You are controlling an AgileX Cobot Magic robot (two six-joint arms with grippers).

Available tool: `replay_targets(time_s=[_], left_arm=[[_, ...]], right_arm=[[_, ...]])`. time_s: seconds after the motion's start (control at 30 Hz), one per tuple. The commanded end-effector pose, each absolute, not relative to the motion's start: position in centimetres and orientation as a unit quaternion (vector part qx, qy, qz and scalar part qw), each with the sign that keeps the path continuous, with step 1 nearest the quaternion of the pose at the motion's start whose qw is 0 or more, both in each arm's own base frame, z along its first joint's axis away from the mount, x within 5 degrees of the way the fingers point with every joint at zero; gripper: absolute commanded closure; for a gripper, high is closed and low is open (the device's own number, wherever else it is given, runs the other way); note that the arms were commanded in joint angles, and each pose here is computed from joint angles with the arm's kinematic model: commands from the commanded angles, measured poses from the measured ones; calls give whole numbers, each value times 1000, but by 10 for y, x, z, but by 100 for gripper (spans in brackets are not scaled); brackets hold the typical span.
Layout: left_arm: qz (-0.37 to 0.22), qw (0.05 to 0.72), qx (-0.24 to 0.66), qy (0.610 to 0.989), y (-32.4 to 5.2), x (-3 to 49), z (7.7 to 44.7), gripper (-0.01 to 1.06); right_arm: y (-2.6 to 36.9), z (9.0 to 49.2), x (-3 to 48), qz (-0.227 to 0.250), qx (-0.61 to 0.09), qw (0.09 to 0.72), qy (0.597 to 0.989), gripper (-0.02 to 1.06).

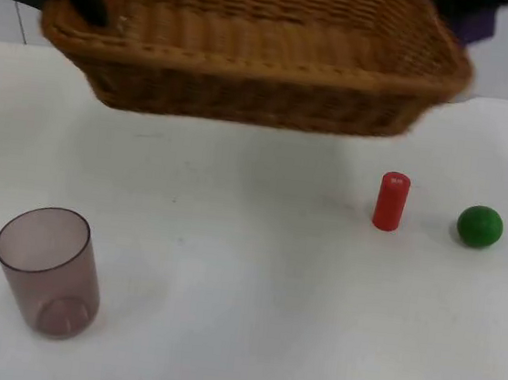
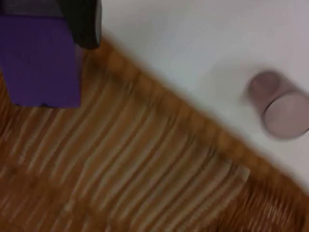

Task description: Pick up the basket with the left hand and place the triangular block into the basket with the right hand.

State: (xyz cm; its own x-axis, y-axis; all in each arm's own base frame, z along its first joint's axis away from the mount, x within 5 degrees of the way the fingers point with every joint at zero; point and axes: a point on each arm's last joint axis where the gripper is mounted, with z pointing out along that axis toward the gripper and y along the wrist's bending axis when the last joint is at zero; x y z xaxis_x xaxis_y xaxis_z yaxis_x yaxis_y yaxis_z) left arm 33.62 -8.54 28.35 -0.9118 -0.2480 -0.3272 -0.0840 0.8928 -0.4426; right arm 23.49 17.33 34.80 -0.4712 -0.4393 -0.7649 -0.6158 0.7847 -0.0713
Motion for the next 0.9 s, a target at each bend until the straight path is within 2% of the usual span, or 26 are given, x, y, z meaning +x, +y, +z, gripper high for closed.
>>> replay_targets(time_s=[0.0, 0.1, 0.2, 0.5, 0.87], left_arm=[[-234, 202, -82, 947, -99, 335, 288, 105], [-245, 197, -66, 947, -114, 330, 289, 105], [-248, 196, -57, 947, -121, 328, 289, 105], [-277, 191, -74, 939, -129, 327, 291, 105], [-281, 191, -79, 937, -129, 327, 292, 105]], right_arm=[[171, 361, 236, 108, -284, 429, 850, 105], [177, 366, 244, 125, -260, 447, 847, 105], [184, 360, 255, 119, -256, 443, 851, 105], [215, 304, 297, 96, -251, 371, 889, 105], [215, 299, 301, 86, -235, 375, 893, 103]])
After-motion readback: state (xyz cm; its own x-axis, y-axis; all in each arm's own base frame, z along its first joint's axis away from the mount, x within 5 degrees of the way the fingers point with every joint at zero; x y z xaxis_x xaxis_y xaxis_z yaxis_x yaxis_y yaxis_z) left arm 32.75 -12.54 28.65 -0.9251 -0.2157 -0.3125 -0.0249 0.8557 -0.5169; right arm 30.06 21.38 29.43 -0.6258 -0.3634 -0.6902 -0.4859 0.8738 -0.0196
